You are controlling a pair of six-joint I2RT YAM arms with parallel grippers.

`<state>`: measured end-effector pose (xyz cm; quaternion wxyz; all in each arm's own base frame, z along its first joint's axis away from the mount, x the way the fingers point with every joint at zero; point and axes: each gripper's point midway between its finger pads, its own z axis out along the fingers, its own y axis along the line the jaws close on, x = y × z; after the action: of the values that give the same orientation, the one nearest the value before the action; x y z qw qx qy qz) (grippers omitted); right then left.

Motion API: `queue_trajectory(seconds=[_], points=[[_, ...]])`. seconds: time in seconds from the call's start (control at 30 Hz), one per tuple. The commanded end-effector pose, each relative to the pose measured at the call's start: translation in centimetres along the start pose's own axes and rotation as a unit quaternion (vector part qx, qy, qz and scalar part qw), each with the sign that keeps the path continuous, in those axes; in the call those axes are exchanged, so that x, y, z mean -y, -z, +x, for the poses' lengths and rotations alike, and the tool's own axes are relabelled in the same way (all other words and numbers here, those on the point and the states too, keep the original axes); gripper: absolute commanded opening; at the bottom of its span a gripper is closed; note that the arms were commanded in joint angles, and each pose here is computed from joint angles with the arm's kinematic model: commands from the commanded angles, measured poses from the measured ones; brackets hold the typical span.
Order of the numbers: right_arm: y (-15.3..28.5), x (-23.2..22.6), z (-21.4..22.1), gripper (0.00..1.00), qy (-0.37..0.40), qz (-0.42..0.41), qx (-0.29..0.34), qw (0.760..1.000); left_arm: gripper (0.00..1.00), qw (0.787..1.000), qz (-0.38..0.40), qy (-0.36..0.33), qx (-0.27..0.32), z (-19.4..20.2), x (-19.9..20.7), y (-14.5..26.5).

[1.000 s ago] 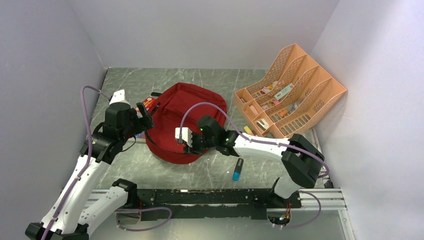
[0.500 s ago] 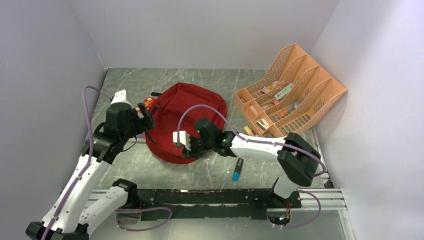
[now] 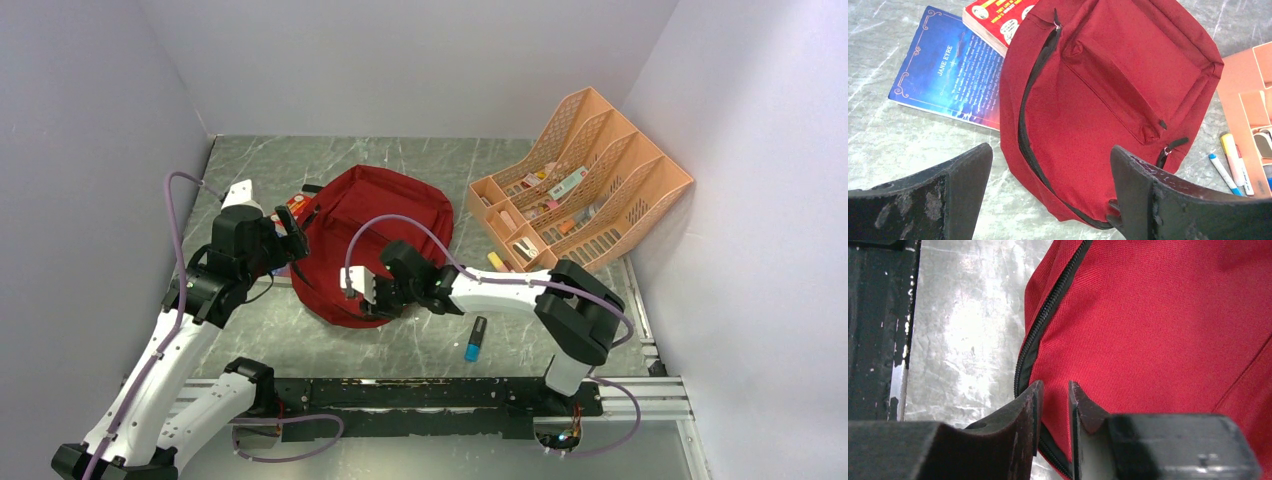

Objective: Pack the student bag
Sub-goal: Adjust the student bag at the center of the board.

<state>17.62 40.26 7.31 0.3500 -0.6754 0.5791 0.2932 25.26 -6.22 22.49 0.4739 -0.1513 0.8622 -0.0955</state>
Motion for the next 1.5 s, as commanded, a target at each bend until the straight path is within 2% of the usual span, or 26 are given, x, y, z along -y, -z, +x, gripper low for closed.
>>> queue_trajectory(seconds=[0.0, 0.1, 0.17, 0.37, 0.5, 0.53, 0.6, 0.67, 0.83, 0.97, 1.2, 1.47], points=[[-1.0, 0.7, -1.1, 0.21, -0.004, 0.013, 0.008, 1.000, 0.92, 1.000, -0.029, 0.011, 0.000, 0.4, -1.3, -0.2], [-1.5, 1.2, -0.6, 0.06, -0.016, 0.022, -0.004, 1.000, 0.93, 0.999, -0.043, 0.023, -0.007, 1.2, -1.9, -0.2], [-1.5, 1.7, -0.6, 0.00, -0.021, 0.036, -0.006, 0.999, 0.94, 0.998, -0.054, 0.036, -0.012, 2.0, -2.5, -0.2], [-0.2, 4.4, -2.0, 0.00, -0.047, 0.119, 0.021, 0.992, 0.96, 0.993, -0.087, 0.082, -0.019, 3.8, -4.0, -0.1], [1.4, 6.5, -4.8, 0.00, -0.101, 0.179, 0.066, 0.976, 0.96, 0.990, -0.086, 0.108, -0.013, 3.9, -4.0, -0.1], [1.8, 6.9, -5.7, 0.03, -0.122, 0.189, 0.084, 0.971, 0.96, 0.990, -0.085, 0.114, -0.009, 3.7, -3.9, 0.0], [2.4, 7.4, -7.4, 0.16, -0.173, 0.200, 0.117, 0.957, 0.96, 0.989, -0.086, 0.123, 0.004, 2.8, -3.8, 0.3], [2.6, 7.6, -9.2, 0.24, -0.227, 0.198, 0.151, 0.942, 0.95, 0.987, -0.092, 0.132, 0.019, 1.7, -3.9, 0.9], [2.1, 8.4, -12.1, 0.27, -0.355, 0.187, 0.207, 0.892, 0.93, 0.977, -0.112, 0.164, 0.079, -1.6, -4.7, 3.4], [0.1, 8.3, -14.3, 0.31, -0.408, 0.157, 0.213, 0.874, 0.93, 0.972, -0.108, 0.176, 0.116, -3.8, -4.9, 5.6], [-3.1, 9.3, -15.0, 0.42, -0.424, 0.200, 0.176, 0.865, 0.92, 0.969, -0.100, 0.181, 0.133, -4.5, -5.1, 7.0], [-6.4, 9.6, -11.9, 0.48, -0.420, 0.233, 0.118, 0.869, 0.92, 0.971, -0.098, 0.175, 0.132, -4.2, -5.3, 7.1]])
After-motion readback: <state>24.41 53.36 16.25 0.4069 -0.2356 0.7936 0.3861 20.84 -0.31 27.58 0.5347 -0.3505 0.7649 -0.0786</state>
